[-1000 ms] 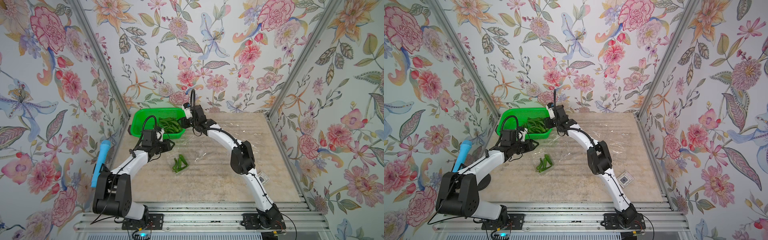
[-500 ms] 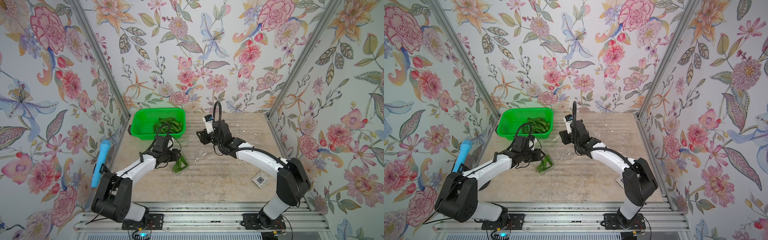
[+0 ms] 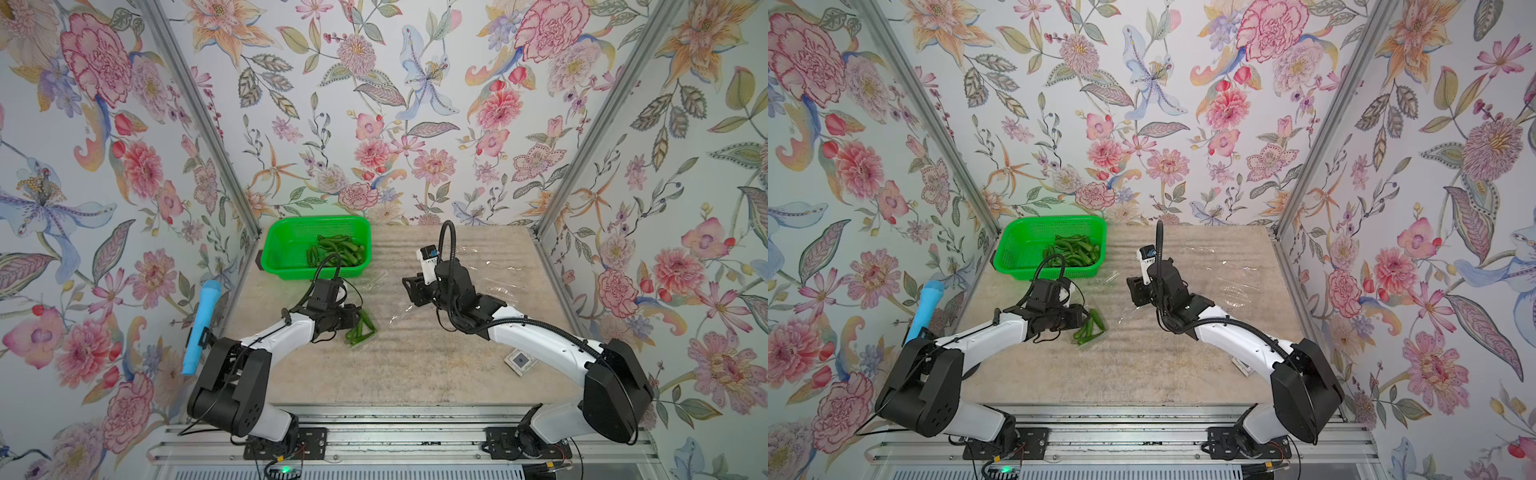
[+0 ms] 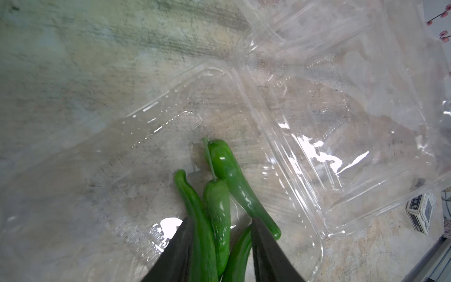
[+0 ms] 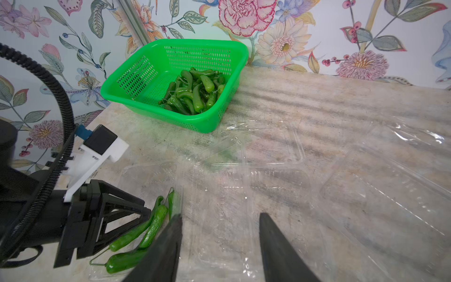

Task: Take small green peppers out of containers
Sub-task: Pick up the green pepper from the packing box.

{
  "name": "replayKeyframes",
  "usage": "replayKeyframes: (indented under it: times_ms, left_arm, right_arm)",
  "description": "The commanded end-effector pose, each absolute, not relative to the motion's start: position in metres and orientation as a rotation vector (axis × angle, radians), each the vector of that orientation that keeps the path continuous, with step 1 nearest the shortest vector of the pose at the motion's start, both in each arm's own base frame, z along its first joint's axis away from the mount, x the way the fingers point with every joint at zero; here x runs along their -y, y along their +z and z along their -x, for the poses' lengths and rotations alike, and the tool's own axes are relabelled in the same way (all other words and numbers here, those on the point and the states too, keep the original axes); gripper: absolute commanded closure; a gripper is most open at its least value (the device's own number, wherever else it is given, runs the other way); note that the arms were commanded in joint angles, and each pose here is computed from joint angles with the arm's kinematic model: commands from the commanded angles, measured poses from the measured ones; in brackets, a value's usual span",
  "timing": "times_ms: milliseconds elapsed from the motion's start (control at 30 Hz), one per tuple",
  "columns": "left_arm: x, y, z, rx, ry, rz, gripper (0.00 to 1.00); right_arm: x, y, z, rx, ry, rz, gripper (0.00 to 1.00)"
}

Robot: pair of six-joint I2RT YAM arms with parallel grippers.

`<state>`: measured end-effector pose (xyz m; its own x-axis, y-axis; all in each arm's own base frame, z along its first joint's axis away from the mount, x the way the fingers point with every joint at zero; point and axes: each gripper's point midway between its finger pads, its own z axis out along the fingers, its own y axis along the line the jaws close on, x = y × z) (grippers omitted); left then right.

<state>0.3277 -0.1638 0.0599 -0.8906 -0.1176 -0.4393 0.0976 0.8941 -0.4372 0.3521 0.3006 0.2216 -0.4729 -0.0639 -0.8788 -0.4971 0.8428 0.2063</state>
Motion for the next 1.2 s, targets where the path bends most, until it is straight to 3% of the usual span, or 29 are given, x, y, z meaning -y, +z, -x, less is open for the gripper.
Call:
replayKeyframes:
  times_ms: [0,433,667,933,1167]
  left_arm:
    - [0.169,0.052,-0.33,-2.608,-0.635,0.001,0.58]
    - [0.179,0.031,-0.336,-2.652,-0.649,-0.002,0.6]
    - [0.179,0.031,-0.339,-2.654,-0.644,-0.003,0.74]
    - [0.178,0.057,-0.341,-2.615,-0.634,-0.016,0.86]
    - [0.174,0.119,-0.353,-2.493,-0.643,-0.025,0.86]
  right_arm:
    - [-0.295,0.222,-0.349,-2.013,0.542,0.369,0.48]
    - [-0.29,0.208,-0.352,-2.044,0.519,0.352,0.49]
    - [-0.288,0.205,-0.355,-2.054,0.522,0.352,0.49]
    - [-0.301,0.203,-0.359,-2.061,0.561,0.386,0.48]
    - [-0.326,0.211,-0.37,-2.049,0.623,0.463,0.48]
